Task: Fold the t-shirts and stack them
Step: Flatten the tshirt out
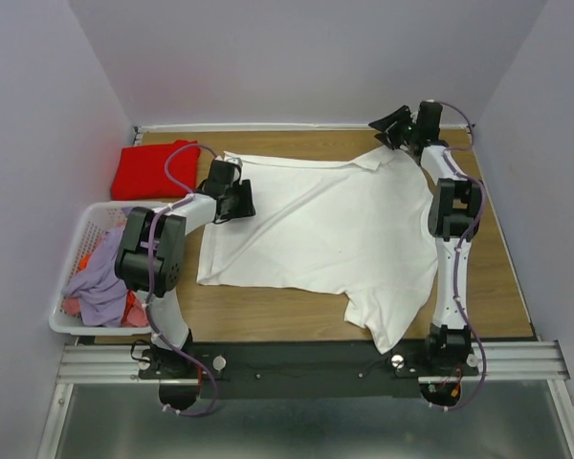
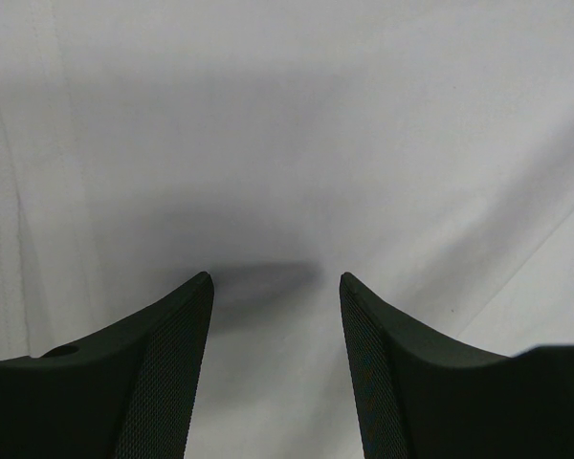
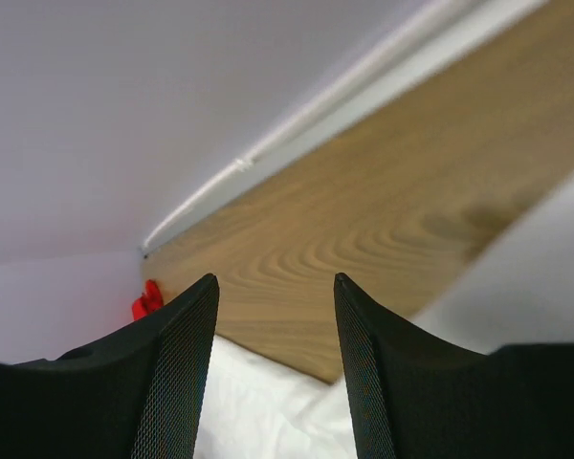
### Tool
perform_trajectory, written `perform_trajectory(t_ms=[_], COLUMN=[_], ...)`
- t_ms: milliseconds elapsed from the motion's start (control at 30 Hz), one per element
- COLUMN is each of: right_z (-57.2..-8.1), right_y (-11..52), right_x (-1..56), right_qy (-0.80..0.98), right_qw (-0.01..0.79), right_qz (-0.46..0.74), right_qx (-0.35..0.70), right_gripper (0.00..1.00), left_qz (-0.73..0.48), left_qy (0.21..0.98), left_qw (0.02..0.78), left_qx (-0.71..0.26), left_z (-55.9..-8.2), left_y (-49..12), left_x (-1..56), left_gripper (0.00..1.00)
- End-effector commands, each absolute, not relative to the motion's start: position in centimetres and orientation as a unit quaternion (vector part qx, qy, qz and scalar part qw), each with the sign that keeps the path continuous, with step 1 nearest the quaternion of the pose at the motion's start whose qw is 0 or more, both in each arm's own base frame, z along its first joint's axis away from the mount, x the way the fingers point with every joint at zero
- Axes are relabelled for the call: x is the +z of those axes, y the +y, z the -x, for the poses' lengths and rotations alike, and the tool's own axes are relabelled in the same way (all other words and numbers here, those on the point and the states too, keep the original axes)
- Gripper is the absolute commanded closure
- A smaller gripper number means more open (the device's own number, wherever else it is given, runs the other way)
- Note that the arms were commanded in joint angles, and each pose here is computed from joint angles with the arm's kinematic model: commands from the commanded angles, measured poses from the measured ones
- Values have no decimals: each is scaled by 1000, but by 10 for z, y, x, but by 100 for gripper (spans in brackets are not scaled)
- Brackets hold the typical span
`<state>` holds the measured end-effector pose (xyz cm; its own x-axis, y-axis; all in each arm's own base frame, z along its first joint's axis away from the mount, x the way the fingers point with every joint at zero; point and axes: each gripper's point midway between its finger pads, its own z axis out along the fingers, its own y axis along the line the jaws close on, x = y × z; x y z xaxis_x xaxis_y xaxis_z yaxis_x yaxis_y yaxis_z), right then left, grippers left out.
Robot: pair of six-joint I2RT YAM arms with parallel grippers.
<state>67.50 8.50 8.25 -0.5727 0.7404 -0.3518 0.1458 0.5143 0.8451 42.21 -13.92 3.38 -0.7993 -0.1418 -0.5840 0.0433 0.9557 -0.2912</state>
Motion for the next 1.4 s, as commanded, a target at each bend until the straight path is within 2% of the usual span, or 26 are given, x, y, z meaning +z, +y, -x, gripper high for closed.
perform_trajectory(t_ms=[0, 200, 333, 367, 400, 467, 533, 733, 967, 1367], right_z=[-699, -693, -657, -636, -622, -586, -559, -460, -371, -254], right_y=[98, 92, 84, 81, 75, 69, 56, 18, -16, -39], right_x=[129, 147, 132, 101, 119, 91, 101, 67, 18, -5], right_qy=[763, 767, 797, 817, 822, 850, 863, 905, 910, 867], right_qw=[411, 436, 420, 392, 407, 380, 378, 324, 238, 131], right_qz=[-233, -218, -219, -233, -225, -221, -225, -248, -330, -478], right_qx=[441, 418, 375, 352, 329, 292, 249, 117, 74, 51], right_gripper=[41, 41, 43, 43, 43, 43, 43, 43, 43, 43], left_qz=[21, 21, 19, 18, 20, 24, 32, 38, 39, 45], left_qy=[949, 947, 948, 948, 950, 951, 952, 954, 960, 971], left_qw=[288, 294, 293, 291, 286, 282, 282, 278, 255, 208], left_qx=[-129, -130, -125, -125, -128, -126, -115, -110, -110, -107], left_z=[-400, -396, -391, -388, -382, -378, -374, -368, -347, -284], left_y=[-136, -135, -133, -133, -133, -131, -126, -123, -120, -106], left_x=[24, 29, 28, 26, 24, 21, 19, 19, 15, 8], left_gripper=[36, 36, 36, 36, 36, 36, 36, 36, 36, 36])
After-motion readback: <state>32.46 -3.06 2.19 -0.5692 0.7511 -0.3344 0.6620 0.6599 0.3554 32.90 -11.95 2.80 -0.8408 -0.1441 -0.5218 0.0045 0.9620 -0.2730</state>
